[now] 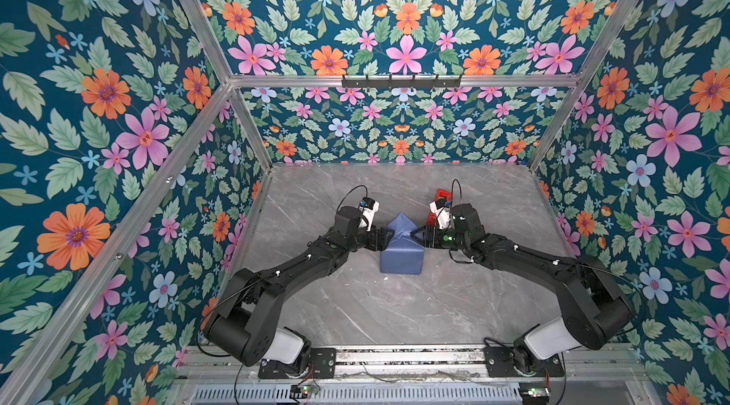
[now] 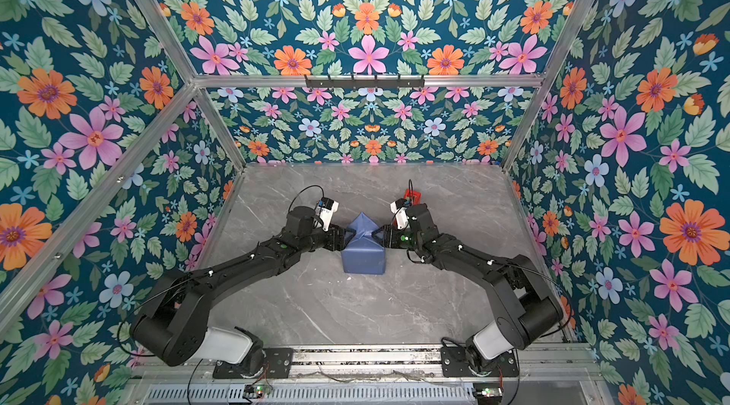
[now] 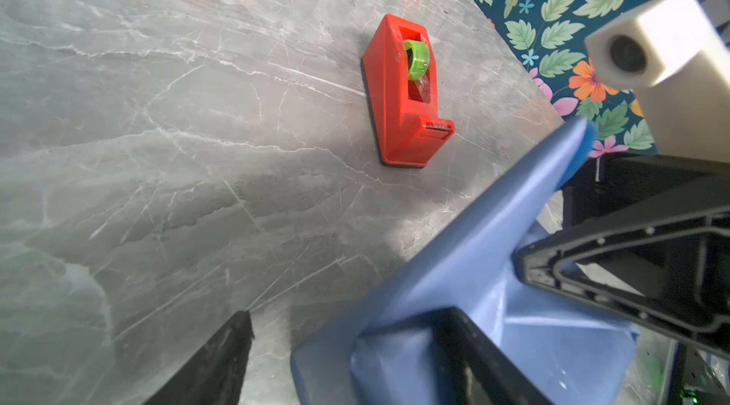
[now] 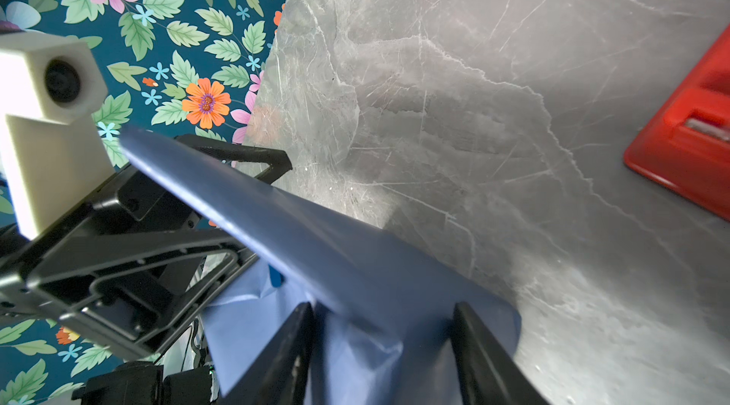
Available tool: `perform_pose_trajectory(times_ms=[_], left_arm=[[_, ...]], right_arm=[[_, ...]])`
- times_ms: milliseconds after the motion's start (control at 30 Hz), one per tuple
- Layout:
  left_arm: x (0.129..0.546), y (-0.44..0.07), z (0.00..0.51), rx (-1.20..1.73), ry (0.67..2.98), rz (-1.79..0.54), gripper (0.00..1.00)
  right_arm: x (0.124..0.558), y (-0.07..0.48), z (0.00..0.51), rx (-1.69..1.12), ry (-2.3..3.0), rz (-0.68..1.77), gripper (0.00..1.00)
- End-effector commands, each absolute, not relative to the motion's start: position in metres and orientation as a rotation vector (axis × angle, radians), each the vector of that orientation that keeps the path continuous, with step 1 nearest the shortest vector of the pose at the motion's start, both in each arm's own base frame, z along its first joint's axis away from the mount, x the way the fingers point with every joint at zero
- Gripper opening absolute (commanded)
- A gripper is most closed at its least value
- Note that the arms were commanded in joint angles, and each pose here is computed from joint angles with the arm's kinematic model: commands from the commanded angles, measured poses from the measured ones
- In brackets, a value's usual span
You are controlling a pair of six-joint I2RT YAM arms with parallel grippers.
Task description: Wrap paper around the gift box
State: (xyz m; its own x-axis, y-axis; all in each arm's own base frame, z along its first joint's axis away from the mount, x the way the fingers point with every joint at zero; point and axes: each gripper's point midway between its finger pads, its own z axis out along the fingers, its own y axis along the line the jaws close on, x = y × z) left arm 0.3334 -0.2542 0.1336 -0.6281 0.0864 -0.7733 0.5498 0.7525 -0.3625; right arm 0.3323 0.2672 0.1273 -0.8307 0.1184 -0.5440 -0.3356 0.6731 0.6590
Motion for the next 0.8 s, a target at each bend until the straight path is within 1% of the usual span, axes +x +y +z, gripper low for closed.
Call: perform_pose_trajectory(times_ms=[0, 600, 767], left_arm=[[0.326, -0.255, 0.121, 0.566, 2.199, -0.742, 0.78], [0.326, -0.265, 0.125, 0.700, 2.162, -0.846, 0.75], [0.327, -0.265, 0.128, 0.732, 2.143, -0.905, 0.72]], right_arm=[[0.324, 0.260, 0.107, -0.167, 2.413, 1.014, 0.56], [0.325, 0.262, 0.111, -0.211, 2.414, 0.999, 0.56], [0.326, 0.262, 0.111, -0.221, 2.416, 0.995, 0.56]])
